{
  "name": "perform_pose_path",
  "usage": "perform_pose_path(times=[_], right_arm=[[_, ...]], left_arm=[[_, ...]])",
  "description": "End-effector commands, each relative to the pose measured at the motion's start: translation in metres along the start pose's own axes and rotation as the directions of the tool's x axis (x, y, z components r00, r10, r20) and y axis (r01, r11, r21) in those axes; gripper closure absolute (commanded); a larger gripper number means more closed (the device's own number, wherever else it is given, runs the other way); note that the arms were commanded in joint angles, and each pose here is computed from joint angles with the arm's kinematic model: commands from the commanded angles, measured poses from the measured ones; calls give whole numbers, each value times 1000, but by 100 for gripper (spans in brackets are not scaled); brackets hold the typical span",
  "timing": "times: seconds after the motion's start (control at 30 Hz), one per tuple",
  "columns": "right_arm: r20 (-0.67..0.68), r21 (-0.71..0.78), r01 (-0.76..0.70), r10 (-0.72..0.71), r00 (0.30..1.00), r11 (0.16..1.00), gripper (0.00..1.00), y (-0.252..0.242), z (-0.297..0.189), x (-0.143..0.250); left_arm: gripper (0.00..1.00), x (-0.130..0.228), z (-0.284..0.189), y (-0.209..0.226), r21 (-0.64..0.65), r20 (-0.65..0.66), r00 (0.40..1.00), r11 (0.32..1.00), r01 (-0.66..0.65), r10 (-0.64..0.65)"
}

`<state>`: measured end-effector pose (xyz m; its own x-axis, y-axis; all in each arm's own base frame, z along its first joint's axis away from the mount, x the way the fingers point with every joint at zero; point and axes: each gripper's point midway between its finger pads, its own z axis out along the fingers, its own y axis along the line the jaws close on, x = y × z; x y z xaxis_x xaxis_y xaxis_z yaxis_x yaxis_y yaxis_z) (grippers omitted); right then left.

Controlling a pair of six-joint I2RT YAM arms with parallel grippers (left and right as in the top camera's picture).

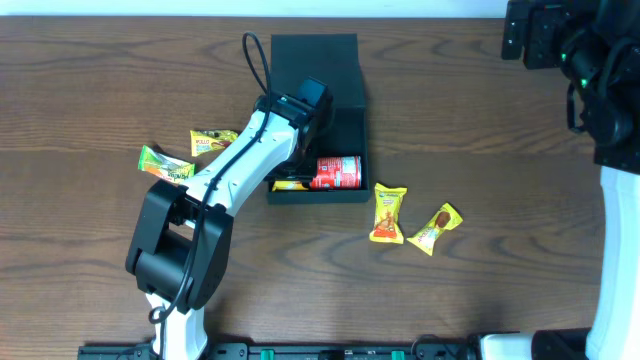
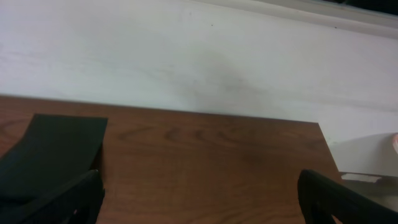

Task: Pack container
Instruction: 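Carry the Le-mond packet into the box beside the can, then release the packet and withdraw the left gripper to the left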

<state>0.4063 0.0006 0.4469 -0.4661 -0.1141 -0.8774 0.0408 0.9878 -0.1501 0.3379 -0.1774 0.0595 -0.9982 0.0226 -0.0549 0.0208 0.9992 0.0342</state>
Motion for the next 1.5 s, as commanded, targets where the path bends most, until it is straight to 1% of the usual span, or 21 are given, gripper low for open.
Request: perform_pose_path(times=[0.0,0.03,0.27,0.33,0.4,0.43,0.53,0.67,0.83,1.0,1.17,1.23,1.37,1.4,1.47], right_arm=[[-3,2,-1,1,1000,1000,1,-3,2,1],[-4,2,-1,1,1000,1000,1,-3,2,1],[-4,1,-1,1,1000,1000,1,-3,1,1],[-4,1,-1,1,1000,1000,1,-3,2,1],[-4,1,-1,1,1000,1000,1,-3,2,1],[-4,1,-1,1,1000,1000,1,-3,1,1],[-4,1,-1,1,1000,1000,1,-3,2,1],[-4,0,-2,2,1000,1000,1,-2,2,1],[-3,-11,-2,2,1000,1000,1,0,1,1],[-3,-11,-2,2,1000,1000,1,-1,1,1],[-2,-10,-2,2,1000,1000,1,-1,1,0],[-2,-10,-2,1,1000,1000,1,0,2,1],[0,-10,-2,2,1000,1000,1,-1,2,0],[2,-10,-2,2,1000,1000,1,-1,2,0],[3,-10,-2,2,1000,1000,1,-1,2,-1]], left_arm=[[84,3,2,-4,17,-15,998,998,-56,56],[82,3,2,-4,16,-15,998,998,-63,63],[81,4,3,-4,20,-18,997,997,-78,78],[73,4,2,-5,23,-19,997,997,-77,78],[58,4,2,-5,24,-19,997,997,-76,77],[55,4,2,-5,24,-20,997,997,-77,77],[49,5,2,-6,32,-23,997,997,-76,77],[34,6,2,-8,43,-28,997,996,-76,77],[34,6,2,-8,43,-28,997,996,-76,77],[37,5,1,-8,44,-23,997,996,-77,78],[40,-8,-17,-11,50,24,997,996,-75,74],[40,-14,-26,-7,26,47,996,997,-74,73],[43,-35,-56,15,-111,134,988,992,-57,72],[44,-41,-66,17,-126,159,985,991,-52,72],[45,-52,-85,14,-115,210,976,993,-39,62]])
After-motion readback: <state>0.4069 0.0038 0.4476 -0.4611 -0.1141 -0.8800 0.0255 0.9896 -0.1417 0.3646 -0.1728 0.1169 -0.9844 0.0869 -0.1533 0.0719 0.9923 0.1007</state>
